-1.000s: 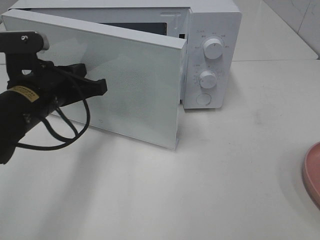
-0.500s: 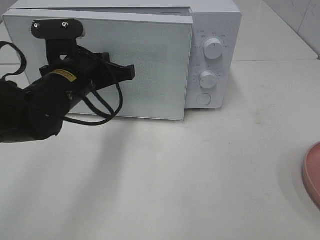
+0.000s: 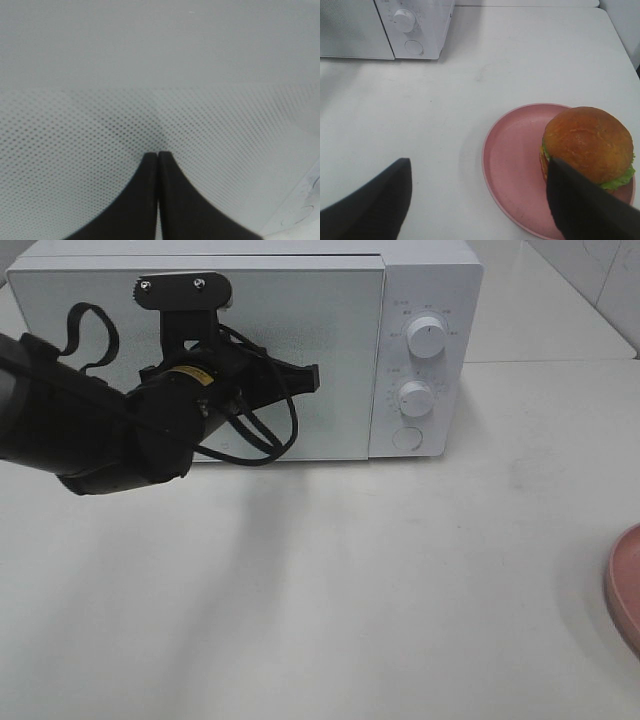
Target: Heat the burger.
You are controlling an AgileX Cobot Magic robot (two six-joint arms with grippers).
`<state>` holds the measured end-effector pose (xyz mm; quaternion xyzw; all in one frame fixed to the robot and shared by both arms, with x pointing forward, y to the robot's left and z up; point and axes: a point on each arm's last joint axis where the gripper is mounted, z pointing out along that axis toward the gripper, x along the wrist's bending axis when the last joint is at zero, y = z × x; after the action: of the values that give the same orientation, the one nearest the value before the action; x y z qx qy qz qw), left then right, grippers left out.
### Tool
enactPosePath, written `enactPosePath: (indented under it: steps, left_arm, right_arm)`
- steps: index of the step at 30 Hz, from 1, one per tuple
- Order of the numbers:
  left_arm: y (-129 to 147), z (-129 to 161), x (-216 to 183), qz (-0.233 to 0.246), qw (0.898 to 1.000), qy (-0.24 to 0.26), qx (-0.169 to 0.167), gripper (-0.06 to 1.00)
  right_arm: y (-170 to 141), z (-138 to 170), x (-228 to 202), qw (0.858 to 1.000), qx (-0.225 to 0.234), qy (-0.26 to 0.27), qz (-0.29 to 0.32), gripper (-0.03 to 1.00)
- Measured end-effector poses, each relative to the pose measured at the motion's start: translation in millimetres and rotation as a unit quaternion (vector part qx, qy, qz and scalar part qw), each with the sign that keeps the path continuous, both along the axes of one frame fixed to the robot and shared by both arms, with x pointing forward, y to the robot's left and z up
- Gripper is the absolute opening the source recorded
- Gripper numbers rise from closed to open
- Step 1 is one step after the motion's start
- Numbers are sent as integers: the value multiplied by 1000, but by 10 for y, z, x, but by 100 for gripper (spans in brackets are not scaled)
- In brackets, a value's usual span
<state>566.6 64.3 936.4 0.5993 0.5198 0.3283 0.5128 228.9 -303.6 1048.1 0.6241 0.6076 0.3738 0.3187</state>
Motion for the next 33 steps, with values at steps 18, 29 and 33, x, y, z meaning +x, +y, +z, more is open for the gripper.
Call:
enactPosePath:
  steps: [18,29,33]
  left_arm:
    - [-215,35,-7,-37,999,32,20,0]
    - [-175,5,-512,-124,982,126,70,40]
    - [-124,-73,-657,-156,967,179,90,87]
  right_arm:
    - [0,0,0,1000,0,0,0,73]
    - [0,0,0,1000,0,0,-1,73]
    - [0,0,0,1000,0,0,-1,73]
